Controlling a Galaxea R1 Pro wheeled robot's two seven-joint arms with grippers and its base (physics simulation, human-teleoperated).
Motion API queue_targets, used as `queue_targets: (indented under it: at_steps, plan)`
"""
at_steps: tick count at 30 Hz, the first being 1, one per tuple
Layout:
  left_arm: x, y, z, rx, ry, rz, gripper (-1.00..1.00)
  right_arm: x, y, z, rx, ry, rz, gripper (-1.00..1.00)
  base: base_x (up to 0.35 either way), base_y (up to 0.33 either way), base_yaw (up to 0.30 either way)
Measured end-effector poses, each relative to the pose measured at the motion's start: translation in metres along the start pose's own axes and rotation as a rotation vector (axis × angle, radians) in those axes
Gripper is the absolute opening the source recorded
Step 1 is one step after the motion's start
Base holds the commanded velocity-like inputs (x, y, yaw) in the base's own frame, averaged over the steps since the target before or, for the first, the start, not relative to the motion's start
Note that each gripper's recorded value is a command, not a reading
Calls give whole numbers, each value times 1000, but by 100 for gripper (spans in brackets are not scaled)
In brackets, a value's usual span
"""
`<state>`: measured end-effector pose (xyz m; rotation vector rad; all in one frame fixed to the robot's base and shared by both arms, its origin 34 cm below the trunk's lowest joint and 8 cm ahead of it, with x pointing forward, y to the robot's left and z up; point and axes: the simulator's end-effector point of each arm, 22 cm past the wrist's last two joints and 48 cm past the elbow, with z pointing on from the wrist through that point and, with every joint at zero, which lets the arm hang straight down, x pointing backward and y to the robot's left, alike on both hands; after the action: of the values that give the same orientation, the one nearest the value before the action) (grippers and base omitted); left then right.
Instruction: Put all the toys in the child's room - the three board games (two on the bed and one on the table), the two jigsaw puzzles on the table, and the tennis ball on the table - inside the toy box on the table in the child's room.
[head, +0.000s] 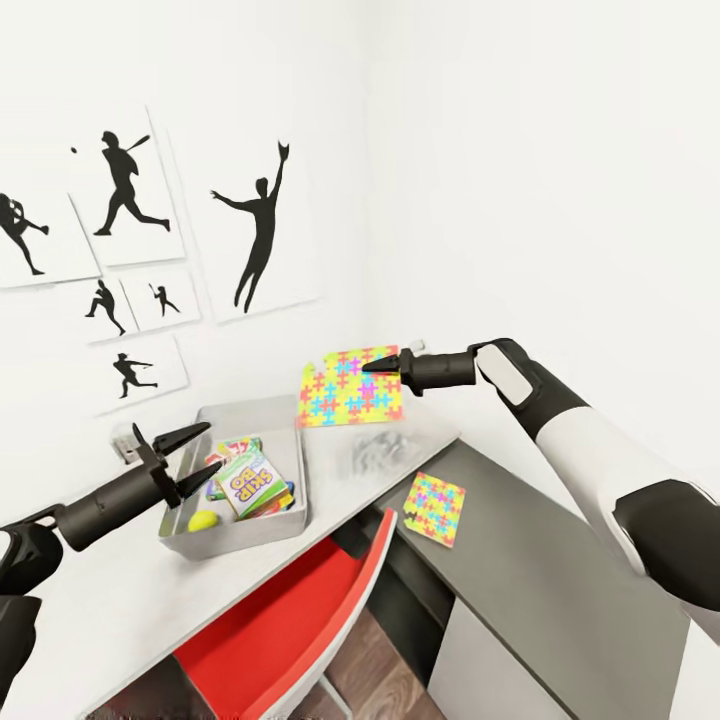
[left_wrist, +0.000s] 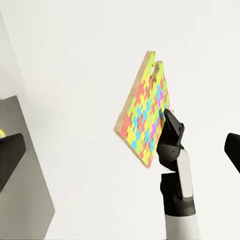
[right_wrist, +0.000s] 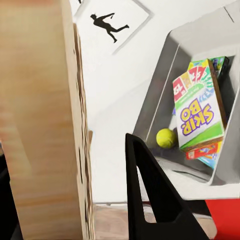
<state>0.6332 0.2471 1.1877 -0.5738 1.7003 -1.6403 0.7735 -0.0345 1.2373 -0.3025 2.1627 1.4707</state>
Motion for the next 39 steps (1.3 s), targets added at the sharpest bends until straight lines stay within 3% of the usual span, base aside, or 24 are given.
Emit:
queue_targets:
  at_steps: [6, 27, 39]
  plan:
    - [-4, 7, -3, -32, -12, -4, 100, 1, 0, 2, 0, 3, 0, -100, 0, 0, 286]
    - [-4, 10, -5, -40, -14, -6, 100, 4, -23, -6, 30, -6, 53, -100, 0, 0, 284]
    - [-5, 12, -5, -49, -15, -3, 100, 8, -32, -7, 43, -3, 64, -100, 0, 0, 78]
